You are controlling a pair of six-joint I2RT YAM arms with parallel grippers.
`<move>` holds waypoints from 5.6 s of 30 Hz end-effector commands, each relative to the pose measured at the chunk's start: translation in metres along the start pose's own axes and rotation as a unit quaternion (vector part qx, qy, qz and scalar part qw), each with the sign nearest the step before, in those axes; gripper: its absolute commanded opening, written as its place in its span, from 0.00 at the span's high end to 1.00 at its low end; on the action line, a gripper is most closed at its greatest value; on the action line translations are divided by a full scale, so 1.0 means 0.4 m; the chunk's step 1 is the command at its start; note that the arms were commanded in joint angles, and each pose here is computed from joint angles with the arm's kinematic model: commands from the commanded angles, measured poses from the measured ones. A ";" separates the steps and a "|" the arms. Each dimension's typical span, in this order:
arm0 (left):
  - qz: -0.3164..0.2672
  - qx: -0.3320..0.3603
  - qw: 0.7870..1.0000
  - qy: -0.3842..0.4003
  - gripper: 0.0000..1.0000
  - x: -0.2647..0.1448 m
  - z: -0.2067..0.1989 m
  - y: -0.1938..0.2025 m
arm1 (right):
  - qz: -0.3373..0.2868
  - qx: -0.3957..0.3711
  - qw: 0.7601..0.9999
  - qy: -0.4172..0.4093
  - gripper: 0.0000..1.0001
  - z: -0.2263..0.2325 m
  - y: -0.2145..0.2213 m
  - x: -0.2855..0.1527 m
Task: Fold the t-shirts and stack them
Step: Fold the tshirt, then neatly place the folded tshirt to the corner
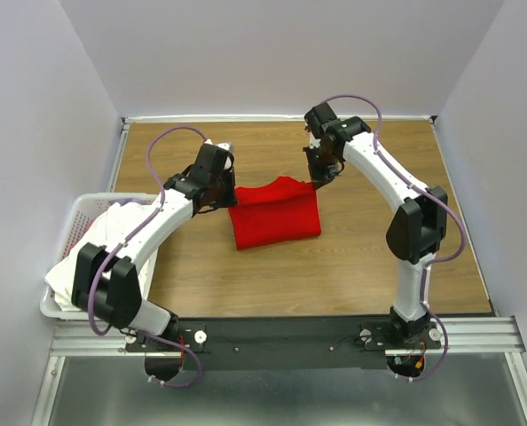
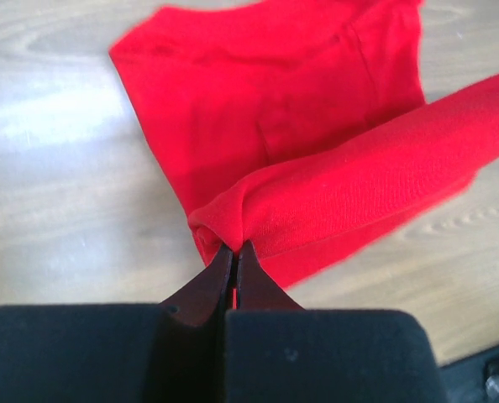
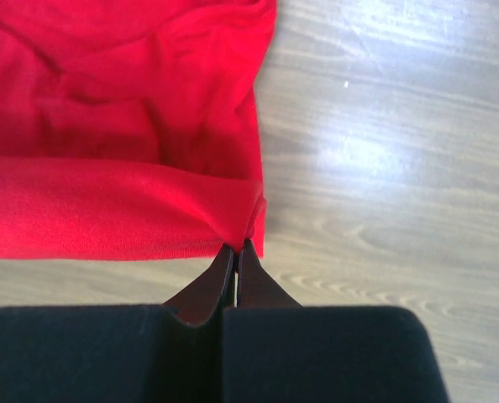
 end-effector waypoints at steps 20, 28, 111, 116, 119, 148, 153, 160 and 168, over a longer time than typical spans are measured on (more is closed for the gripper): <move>0.008 -0.047 0.994 -0.102 1.00 0.187 0.144 0.012 | -0.061 0.009 0.998 0.002 0.99 -0.014 -0.130 0.234; -0.010 -0.066 0.990 -0.121 1.00 0.183 0.162 0.012 | -0.074 0.013 0.997 0.001 0.98 -0.009 -0.150 0.263; -0.105 -0.196 0.975 0.006 0.49 -0.021 0.099 0.220 | 0.047 0.064 0.827 -0.556 0.39 0.385 0.189 0.069; -0.133 -0.188 0.973 -0.014 0.41 -0.062 0.114 0.182 | 0.069 0.099 0.843 -0.524 0.39 0.430 0.226 0.212; -0.138 -0.183 0.973 -0.022 0.37 -0.075 0.121 0.187 | 0.089 0.117 0.852 -0.502 0.39 0.428 0.252 0.310; -0.031 -0.155 0.986 -0.055 0.39 0.211 0.137 0.111 | -0.138 0.031 0.969 -0.202 0.24 0.049 0.110 0.024; 0.001 -0.144 0.987 -0.078 0.53 0.264 0.157 0.139 | -0.137 0.030 0.972 -0.188 0.24 0.027 0.124 0.026; 0.030 -0.129 0.984 -0.115 0.84 0.306 0.193 0.145 | -0.147 0.019 0.973 -0.175 0.24 0.018 0.106 0.021; -0.001 -0.079 0.970 -0.229 1.00 0.293 0.374 -0.053 | -0.151 0.001 0.977 -0.152 0.24 0.003 0.084 0.019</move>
Point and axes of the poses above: each gripper's point midway between its finger pads, its own x axis out along the fingers, its own z axis along the line the jaws close on, y = z × x, the point moved 1 cm from there along -x, back along the fingers, and after that the axes turned 11 degrees about x, right-handed, at the moved point
